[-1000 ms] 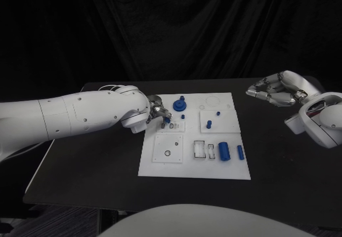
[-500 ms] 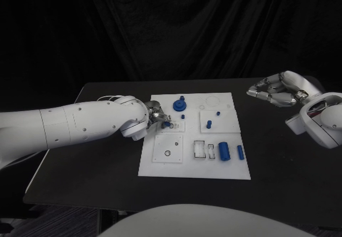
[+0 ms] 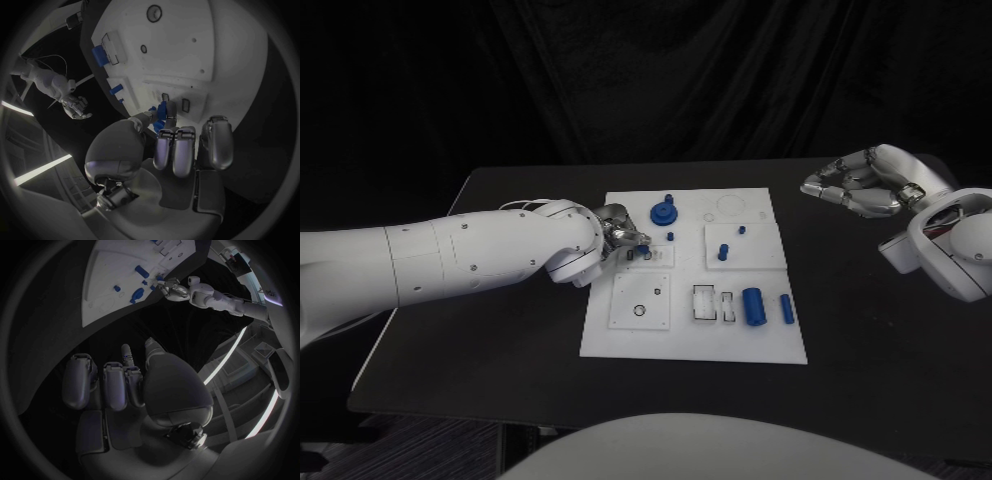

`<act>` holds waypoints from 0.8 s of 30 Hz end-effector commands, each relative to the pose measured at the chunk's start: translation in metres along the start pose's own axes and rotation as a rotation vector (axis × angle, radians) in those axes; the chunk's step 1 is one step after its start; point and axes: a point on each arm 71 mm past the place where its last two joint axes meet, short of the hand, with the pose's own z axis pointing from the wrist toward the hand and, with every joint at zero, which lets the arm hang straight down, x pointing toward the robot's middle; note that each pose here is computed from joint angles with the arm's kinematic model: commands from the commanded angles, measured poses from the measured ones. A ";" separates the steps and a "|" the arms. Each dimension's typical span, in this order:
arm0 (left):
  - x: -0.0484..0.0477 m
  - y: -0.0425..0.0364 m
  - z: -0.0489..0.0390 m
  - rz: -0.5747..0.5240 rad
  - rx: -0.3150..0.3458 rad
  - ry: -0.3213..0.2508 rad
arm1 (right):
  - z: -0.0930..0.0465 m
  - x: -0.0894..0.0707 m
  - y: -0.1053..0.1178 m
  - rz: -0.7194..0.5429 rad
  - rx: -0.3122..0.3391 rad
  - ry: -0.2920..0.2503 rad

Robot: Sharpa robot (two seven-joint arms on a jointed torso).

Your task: Assemble the parts on the task board

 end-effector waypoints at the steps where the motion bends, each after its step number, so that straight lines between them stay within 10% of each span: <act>1: 0.0013 -0.0025 -0.0002 -0.003 0.031 -0.008 | -0.001 0.001 -0.002 0.004 0.022 0.009; 24: 0.0107 0.0050 0.0020 0.018 -0.009 0.052 | -0.001 0.002 -0.003 0.005 0.035 0.022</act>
